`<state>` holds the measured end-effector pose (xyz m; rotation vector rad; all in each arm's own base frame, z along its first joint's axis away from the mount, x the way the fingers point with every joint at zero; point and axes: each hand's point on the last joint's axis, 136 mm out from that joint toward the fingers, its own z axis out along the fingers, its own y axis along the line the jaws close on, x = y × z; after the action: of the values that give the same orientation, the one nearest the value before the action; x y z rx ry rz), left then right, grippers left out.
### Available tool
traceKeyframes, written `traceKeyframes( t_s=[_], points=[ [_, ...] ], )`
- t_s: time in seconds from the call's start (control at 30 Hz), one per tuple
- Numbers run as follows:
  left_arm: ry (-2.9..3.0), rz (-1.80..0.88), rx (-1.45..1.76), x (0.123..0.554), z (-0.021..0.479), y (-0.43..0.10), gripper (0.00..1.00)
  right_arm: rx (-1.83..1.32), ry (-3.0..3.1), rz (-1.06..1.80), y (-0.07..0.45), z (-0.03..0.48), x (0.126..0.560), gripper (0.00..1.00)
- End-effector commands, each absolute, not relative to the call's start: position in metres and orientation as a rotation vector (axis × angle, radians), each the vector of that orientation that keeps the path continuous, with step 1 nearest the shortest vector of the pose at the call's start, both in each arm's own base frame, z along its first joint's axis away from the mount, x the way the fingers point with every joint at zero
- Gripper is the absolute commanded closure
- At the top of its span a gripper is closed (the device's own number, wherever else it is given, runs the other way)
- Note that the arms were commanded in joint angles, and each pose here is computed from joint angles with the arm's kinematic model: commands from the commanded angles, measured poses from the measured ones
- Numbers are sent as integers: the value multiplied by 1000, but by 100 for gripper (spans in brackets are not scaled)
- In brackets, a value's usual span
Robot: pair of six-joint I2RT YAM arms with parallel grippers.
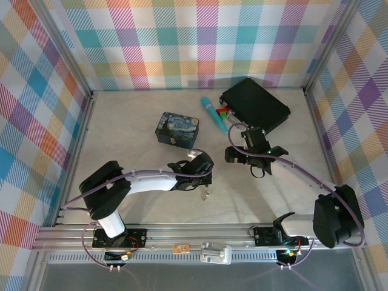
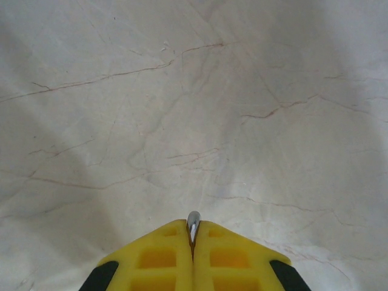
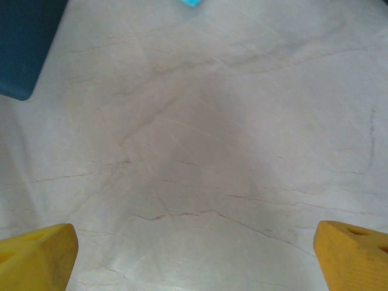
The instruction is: Unlock a padlock with a key
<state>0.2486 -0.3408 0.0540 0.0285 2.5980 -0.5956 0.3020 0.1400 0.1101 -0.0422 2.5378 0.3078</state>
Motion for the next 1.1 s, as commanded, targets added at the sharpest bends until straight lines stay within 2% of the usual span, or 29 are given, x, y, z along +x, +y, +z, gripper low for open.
traceKeyframes(
  t_s=[0.0, 0.07, 0.17, 0.27, 0.53, 0.63, 0.9, 1.07],
  points=[
    [2627, -543, 29, 249, 47, -342, 100, -42, 2505, 269, 127, 113, 301, 1],
    [2633, -538, 25, 249, 44, -343, 96, -28, 2501, 260, 119, 111, 302, 1],
    [2627, -528, 12, 251, 46, -342, 75, -9, 2487, 258, 110, 109, 307, 1],
    [2599, -510, 6, 254, 56, -336, 61, -4, 2447, 250, 101, 109, 319, 1],
    [2409, -395, -43, 278, 124, -289, 36, 52, 2333, 54, 53, 113, 363, 1],
    [2345, -285, -88, 290, 147, -244, 28, 40, 2284, -59, 36, 108, 376, 1],
    [2159, 96, -301, 316, 192, -85, 10, 35, 2108, -15, 18, 96, 399, 1],
    [2027, 287, -434, 324, 193, -9, 6, 29, 2077, 44, 13, 90, 413, 1]
  ],
)
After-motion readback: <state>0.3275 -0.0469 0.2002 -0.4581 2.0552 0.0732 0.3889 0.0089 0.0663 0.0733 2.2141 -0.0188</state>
